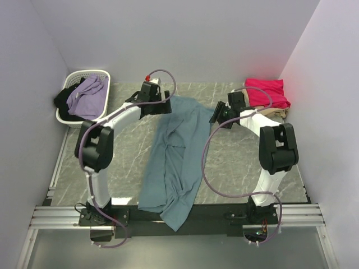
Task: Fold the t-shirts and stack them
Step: Fold the tshirt
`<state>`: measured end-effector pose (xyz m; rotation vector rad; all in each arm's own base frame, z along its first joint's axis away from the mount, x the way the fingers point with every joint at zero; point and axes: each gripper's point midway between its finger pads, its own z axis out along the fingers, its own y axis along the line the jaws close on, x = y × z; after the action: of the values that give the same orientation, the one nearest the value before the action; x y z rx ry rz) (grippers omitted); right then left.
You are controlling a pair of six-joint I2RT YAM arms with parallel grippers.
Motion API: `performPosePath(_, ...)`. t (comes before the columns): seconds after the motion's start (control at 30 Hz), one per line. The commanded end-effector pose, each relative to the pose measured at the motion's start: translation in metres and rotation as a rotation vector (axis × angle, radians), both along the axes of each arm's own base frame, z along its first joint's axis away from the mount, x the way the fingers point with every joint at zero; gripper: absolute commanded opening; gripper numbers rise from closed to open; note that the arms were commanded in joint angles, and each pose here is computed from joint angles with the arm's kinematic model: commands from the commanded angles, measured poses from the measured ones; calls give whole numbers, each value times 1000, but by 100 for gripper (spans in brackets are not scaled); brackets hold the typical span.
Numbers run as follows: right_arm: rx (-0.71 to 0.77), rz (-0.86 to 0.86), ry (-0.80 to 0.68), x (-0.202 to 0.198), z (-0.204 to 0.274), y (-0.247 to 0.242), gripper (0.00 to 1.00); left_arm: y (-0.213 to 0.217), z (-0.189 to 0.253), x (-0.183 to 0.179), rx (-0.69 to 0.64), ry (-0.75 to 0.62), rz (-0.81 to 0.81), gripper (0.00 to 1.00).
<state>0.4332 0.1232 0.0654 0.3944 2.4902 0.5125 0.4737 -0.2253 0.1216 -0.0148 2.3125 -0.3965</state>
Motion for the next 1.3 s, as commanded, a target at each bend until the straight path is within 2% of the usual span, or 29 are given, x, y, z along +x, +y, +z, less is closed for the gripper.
performPosePath(0.0,11,-34,-14,22,-14,-3,64,-15,16,40,-108,-88,-113,99)
performPosePath(0.17,26,-41,9,36,-27,-1,64,-10,-13,70,-130,-66,-120,99)
performPosePath(0.43,55,-28,78,58,-46,7,64,-22,-32,105,-205,-61,-153,99)
performPosePath(0.63,87,-12,80,92,-39,17,63,-42,-54,112,-279,4,-223,97)
performPosePath(0.73,101,-14,80,102,-37,19,62,-45,-68,108,-301,42,-236,91)
performPosePath(0.8,115,-6,90,106,-42,22,59,-46,-73,107,-308,52,-238,76)
performPosePath(0.83,122,-2,76,112,-37,24,53,-45,-79,105,-311,67,-229,69)
performPosePath(0.87,127,10,78,113,-38,27,46,-44,-80,106,-313,67,-220,53)
performPosePath(0.93,133,14,73,122,-35,29,34,-42,-84,107,-315,71,-196,35)
performPosePath(0.97,136,21,76,124,-36,31,28,-40,-84,109,-314,70,-181,11)
performPosePath(1.0,143,24,96,126,-46,32,25,-37,-86,110,-313,73,-165,1)
performPosePath(1.07,156,34,76,140,-36,35,21,-27,-87,116,-299,72,-104,1)
performPosePath(1.1,164,36,95,142,-47,37,20,-23,-83,118,-307,69,-83,1)
performPosePath(1.13,172,40,71,153,-34,39,18,-19,-85,119,-310,68,-63,1)
performPosePath(1.2,183,41,77,160,-41,40,17,-3,-75,127,-314,44,-10,1)
performPosePath(1.27,214,37,42,172,-29,42,18,12,-73,131,-318,34,26,1)
